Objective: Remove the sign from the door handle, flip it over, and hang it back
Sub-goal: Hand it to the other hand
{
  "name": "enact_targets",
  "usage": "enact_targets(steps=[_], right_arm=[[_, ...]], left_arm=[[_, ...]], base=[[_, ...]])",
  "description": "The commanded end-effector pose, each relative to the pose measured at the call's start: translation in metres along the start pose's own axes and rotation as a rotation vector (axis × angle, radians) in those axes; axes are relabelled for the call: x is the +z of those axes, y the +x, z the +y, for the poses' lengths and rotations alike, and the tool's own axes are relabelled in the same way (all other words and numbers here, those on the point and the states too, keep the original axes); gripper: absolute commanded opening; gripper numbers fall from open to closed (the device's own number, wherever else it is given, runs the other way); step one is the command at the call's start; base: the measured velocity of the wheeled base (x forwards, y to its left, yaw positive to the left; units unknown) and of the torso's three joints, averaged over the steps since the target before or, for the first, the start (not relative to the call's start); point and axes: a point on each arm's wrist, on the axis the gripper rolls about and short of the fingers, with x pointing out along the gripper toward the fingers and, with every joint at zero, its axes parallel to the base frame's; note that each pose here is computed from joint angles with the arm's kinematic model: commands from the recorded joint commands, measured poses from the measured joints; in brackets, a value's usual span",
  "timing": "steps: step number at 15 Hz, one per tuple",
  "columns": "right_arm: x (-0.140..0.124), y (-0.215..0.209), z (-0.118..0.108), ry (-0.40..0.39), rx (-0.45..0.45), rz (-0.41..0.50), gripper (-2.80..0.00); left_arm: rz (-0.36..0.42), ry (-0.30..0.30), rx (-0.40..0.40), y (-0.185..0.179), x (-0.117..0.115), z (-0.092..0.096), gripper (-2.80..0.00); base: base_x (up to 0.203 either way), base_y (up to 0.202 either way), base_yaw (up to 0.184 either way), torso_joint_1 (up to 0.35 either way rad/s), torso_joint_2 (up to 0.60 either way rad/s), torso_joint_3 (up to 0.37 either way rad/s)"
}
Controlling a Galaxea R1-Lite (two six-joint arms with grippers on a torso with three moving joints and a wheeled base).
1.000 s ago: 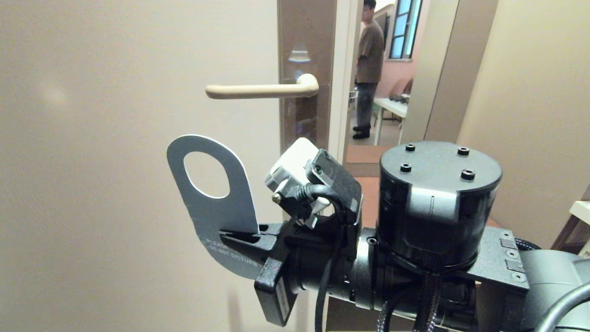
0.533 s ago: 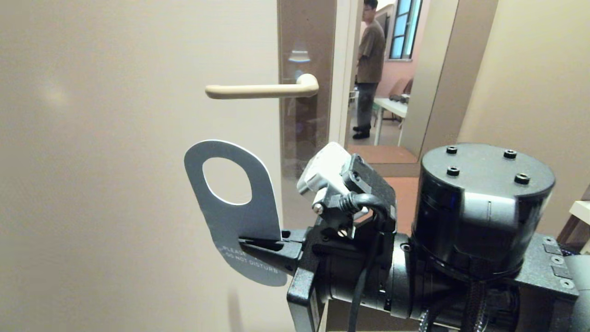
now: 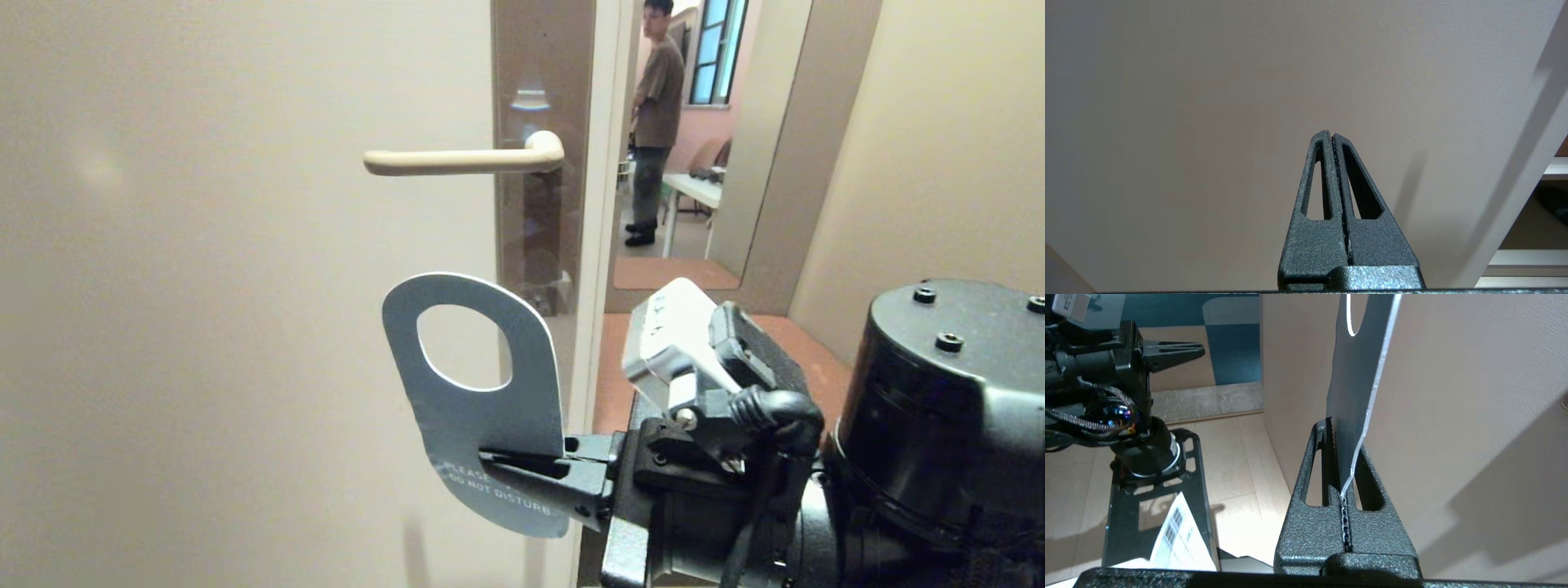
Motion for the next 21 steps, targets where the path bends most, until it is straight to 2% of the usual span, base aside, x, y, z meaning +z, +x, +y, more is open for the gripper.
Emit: enact_targets(steps=[1, 8, 13, 16, 18, 21], right_arm=[[0.004, -0.012, -0.001, -0.004, -0.010, -0.022, -2.80], [-0.007, -0.053, 0.001, 0.000, -0.063, -0.010, -2.80], [-0.011, -0.082, -0.018, 0.009, -0.233, -0.003, -2.80], [-0.015, -0.102, -0.033, 0.001, -0.374, -0.008, -2.80], [-0.016, -0.115, -0.036, 0.007, -0.458, -0.007, -2.80], [-0.021, -0.140, -0.032, 0.022, -0.520, 0.018, -2.80]], left_arm=[[0.000, 0.000, 0.001, 0.000, 0.000, 0.000, -2.80], [0.000, 0.000, 0.000, 0.000, 0.000, 0.000, -2.80], [0.000, 0.000, 0.000, 0.000, 0.000, 0.000, -2.80], [0.000, 0.000, 0.000, 0.000, 0.000, 0.000, -2.80], [0.000, 0.000, 0.000, 0.000, 0.000, 0.000, -2.80], [0.000, 0.000, 0.001, 0.000, 0.000, 0.000, -2.80]], base=[[0.000, 0.000, 0.000, 0.000, 0.00, 0.000], [0.000, 0.000, 0.000, 0.000, 0.00, 0.000], [0.000, 0.000, 0.000, 0.000, 0.00, 0.000], [0.000, 0.000, 0.000, 0.000, 0.00, 0.000], [0.000, 0.000, 0.000, 0.000, 0.00, 0.000], [0.000, 0.000, 0.000, 0.000, 0.00, 0.000]])
